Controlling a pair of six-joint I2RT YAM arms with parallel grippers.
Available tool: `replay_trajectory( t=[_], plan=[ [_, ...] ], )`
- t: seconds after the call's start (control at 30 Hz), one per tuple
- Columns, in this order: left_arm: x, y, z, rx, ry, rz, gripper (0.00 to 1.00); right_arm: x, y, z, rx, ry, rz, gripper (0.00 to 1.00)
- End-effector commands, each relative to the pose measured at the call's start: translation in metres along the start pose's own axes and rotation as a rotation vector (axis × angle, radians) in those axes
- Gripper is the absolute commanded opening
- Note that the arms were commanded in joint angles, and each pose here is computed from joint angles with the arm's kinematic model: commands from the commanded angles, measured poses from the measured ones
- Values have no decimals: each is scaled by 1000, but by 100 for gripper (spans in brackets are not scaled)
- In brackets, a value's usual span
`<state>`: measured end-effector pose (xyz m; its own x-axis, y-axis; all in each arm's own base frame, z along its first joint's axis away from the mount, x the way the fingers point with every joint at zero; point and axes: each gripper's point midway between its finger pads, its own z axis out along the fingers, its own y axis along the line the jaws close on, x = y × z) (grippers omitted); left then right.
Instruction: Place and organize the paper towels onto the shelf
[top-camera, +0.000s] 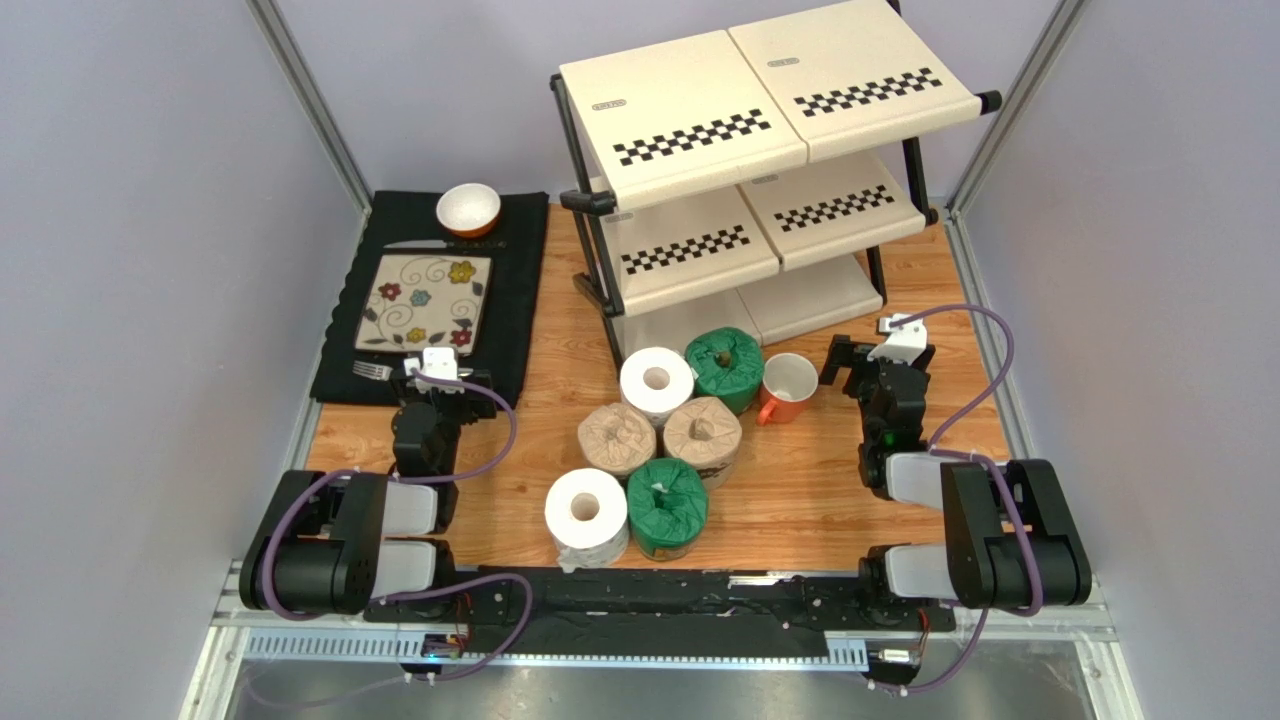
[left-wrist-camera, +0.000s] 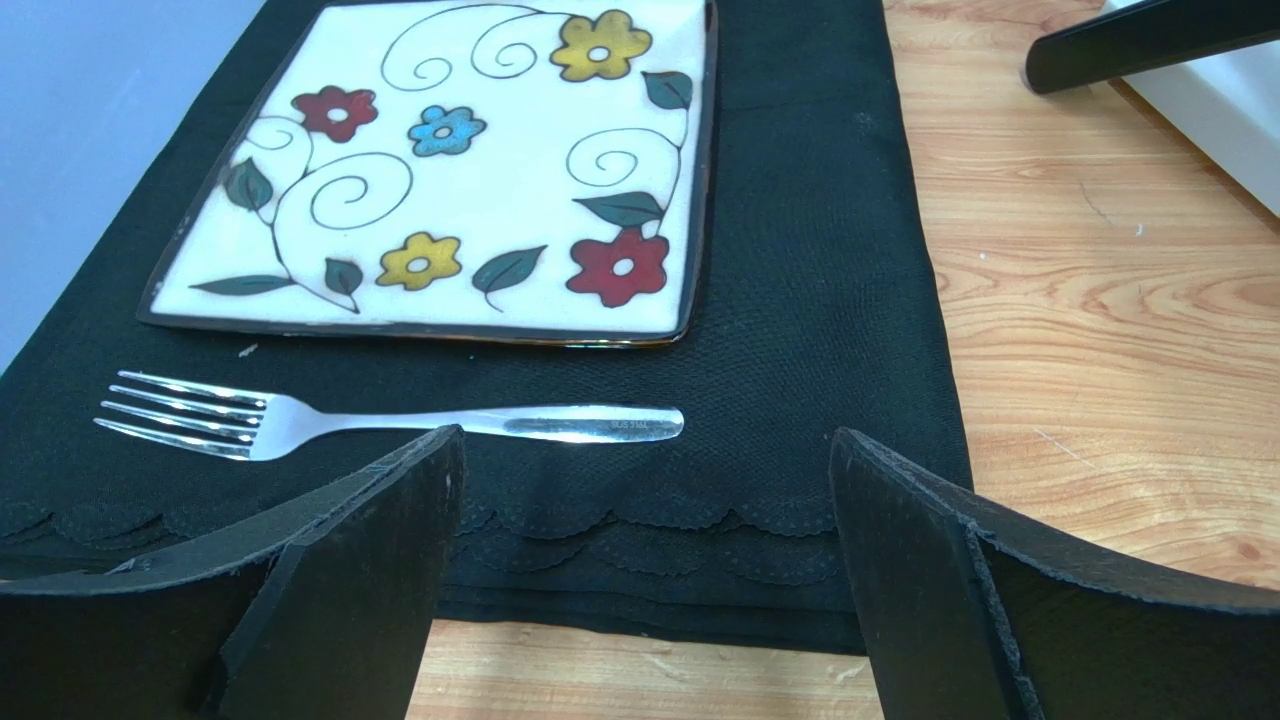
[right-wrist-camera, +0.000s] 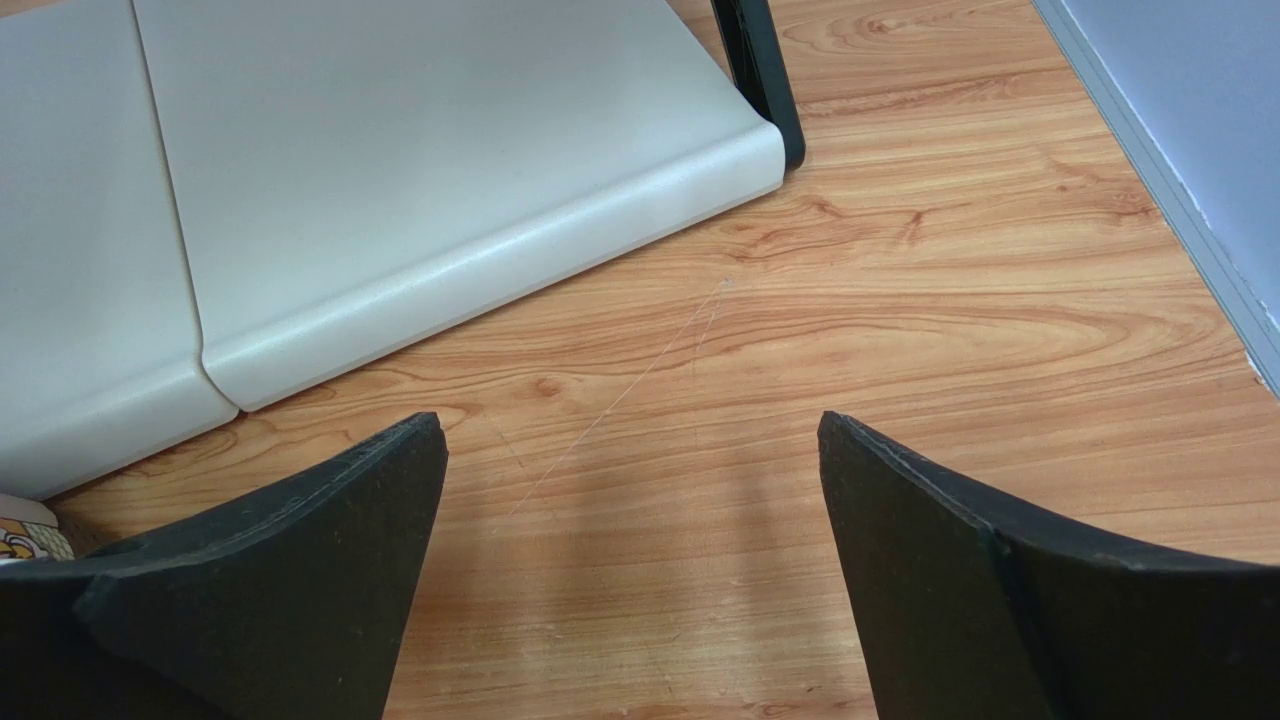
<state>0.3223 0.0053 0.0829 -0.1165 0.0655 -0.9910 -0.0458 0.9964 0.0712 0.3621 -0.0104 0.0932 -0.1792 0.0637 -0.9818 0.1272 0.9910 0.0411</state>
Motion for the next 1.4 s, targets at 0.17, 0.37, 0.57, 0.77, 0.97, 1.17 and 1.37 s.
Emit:
replay_trajectory(
  t=[0.17,0.37,0.57,0.77,0.97,1.17,1.37],
  plan=[
    [72,-1,-55,26,179,20,99,-10,1,1,-5,-39,-3,99],
    [71,2,-56,8,177,20,99,-42,-6,-11,45,-95,43,99],
    [62,40,-58,-237,159,-61,99,-95,-19,-36,123,-201,177,99],
    [14,42,-39,-303,109,-266,99,-131,-12,-43,120,-161,314,99],
    [-9,22,-29,-251,233,-404,99,-157,7,-40,70,-13,359,99],
    [-27,-6,-20,-104,272,-475,99,-143,0,-33,158,124,359,100],
    [-37,-17,-28,-34,299,-480,99,-143,24,-33,29,207,327,99]
  ],
)
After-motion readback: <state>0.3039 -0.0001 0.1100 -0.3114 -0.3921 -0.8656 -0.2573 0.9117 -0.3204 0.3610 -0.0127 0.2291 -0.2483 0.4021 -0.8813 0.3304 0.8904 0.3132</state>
